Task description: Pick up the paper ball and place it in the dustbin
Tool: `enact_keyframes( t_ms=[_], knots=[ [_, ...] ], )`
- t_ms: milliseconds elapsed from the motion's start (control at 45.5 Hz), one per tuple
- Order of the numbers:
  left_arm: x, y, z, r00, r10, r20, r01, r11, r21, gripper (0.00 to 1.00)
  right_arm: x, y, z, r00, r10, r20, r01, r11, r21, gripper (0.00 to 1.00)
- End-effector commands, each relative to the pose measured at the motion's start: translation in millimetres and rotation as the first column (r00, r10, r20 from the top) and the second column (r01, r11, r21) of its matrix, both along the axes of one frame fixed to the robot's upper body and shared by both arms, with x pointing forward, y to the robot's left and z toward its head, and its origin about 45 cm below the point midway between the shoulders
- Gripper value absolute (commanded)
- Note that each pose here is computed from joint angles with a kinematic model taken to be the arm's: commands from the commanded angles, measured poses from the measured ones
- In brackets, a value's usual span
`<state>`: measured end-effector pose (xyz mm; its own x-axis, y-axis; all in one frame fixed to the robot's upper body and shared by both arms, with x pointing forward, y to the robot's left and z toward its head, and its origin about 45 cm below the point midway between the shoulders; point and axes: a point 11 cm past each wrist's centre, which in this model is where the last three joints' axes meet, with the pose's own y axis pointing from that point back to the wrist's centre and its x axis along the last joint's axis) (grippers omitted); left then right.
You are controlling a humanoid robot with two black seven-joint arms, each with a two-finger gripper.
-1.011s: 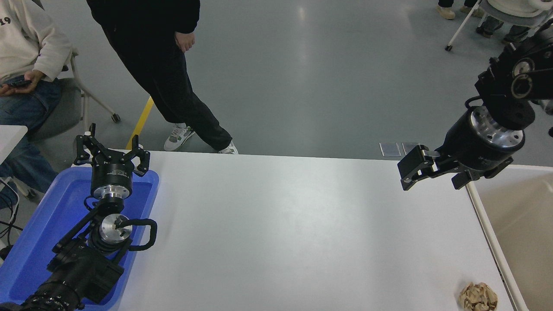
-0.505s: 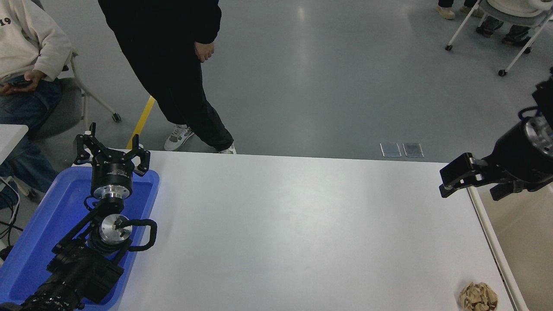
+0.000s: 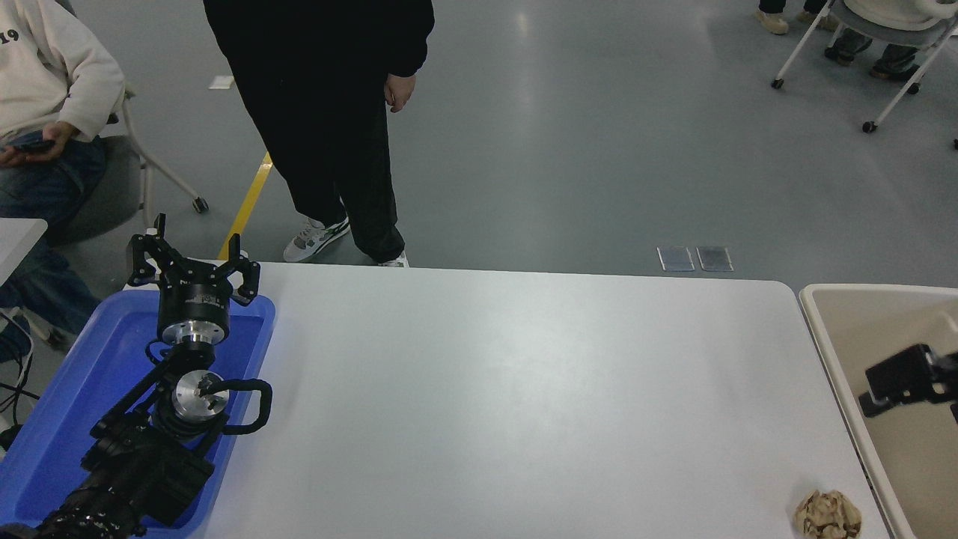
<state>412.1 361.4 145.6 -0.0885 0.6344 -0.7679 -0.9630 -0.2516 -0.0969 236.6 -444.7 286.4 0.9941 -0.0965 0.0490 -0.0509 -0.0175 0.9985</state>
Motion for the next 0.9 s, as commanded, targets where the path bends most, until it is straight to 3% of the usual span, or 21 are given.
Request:
enact_keyframes(
  t_ms=[0,374,879],
  knots=[
    [-0.1,-0.3,-0.5,1.0,0.0,-0.002,0.0,1.0,0.0,0.99,-21.8,-20.1,-29.5,1.0,-0.002,0.001,0.002,0.999,-0.032,1.0],
    [-0.1,-0.3,-0.5,1.0,0.0,-0.002,0.0,1.0,0.0,0.99,-35.6,-29.9,-71.0,0.998,-0.018,0.066,0.021,0.998,-0.056,1.0],
    [-0.1,0.4,-0.2,1.0,0.001,-0.001,-0.001,1.0,0.001,0.99,-32.9,-19.0,-123.6,0.988,-0.003,0.151,0.009,0.999,-0.04,1.0]
  ],
)
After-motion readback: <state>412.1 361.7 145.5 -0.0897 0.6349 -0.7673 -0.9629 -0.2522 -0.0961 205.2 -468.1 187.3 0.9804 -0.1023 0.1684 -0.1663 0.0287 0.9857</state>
